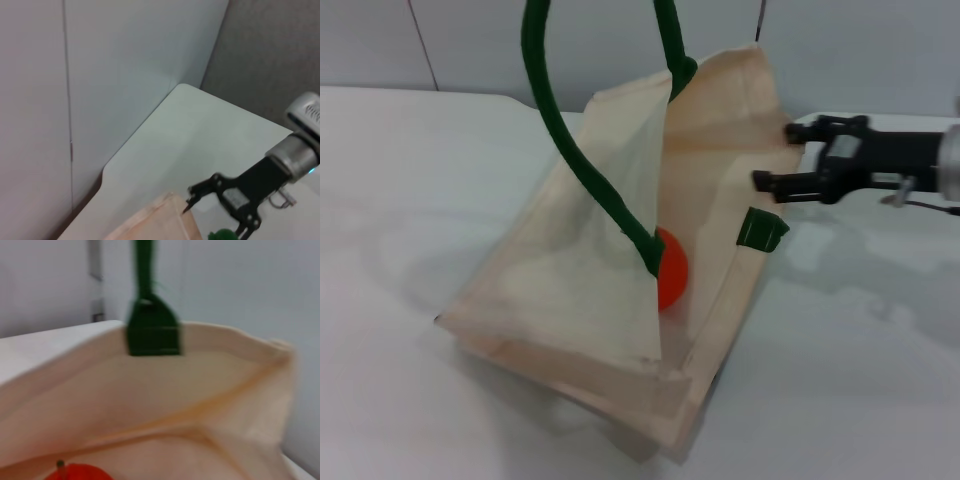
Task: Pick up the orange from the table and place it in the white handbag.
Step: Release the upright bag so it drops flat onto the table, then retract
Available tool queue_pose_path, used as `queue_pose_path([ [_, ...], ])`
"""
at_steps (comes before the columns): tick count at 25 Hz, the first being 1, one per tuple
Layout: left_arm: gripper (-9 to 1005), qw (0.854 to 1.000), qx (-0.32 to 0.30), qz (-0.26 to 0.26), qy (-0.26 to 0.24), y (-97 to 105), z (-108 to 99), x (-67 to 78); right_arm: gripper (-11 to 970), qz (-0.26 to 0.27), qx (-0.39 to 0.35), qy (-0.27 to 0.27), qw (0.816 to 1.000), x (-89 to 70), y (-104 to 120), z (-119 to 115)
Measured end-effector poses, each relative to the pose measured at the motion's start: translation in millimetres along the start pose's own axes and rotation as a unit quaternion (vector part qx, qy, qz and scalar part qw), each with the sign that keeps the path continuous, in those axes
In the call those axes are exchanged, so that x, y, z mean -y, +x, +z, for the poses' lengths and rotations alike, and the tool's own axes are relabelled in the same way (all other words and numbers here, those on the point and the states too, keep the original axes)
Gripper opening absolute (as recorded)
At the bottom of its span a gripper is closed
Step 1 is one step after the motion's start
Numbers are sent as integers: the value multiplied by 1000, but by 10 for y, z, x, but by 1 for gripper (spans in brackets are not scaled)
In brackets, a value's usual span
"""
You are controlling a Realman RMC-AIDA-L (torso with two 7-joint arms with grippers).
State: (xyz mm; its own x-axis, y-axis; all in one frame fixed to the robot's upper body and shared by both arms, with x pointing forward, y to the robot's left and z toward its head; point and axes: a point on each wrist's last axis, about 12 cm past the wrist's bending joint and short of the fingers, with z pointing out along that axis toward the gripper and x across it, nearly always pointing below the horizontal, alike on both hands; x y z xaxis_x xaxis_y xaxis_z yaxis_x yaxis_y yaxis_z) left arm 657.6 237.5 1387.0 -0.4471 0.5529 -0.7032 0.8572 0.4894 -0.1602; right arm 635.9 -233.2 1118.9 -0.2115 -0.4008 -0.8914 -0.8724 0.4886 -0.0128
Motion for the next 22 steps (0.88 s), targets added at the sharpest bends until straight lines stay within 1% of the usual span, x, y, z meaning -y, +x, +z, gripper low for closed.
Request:
queue_pose_path([
  [6, 142, 1000, 9, -14, 0, 138, -3, -62, 894, 34, 31, 31, 998, 91, 173, -353],
  [10, 142, 999, 25, -25, 8, 288, 43, -114, 894, 66, 61, 79, 993, 189, 263, -545],
  [12, 141, 999, 31, -28, 19, 348, 85, -137, 894, 87, 81, 113, 986, 256, 298, -631],
  [14, 149, 998, 34, -32, 30, 400, 140, -172, 894, 104, 95, 143, 980, 303, 335, -685],
  [16, 166, 998, 36, -38, 27, 417, 167, -207, 894, 112, 105, 161, 975, 315, 366, -704],
  [22, 217, 997, 43, -63, 5, 434, 202, -272, 894, 115, 124, 181, 969, 297, 416, -716],
])
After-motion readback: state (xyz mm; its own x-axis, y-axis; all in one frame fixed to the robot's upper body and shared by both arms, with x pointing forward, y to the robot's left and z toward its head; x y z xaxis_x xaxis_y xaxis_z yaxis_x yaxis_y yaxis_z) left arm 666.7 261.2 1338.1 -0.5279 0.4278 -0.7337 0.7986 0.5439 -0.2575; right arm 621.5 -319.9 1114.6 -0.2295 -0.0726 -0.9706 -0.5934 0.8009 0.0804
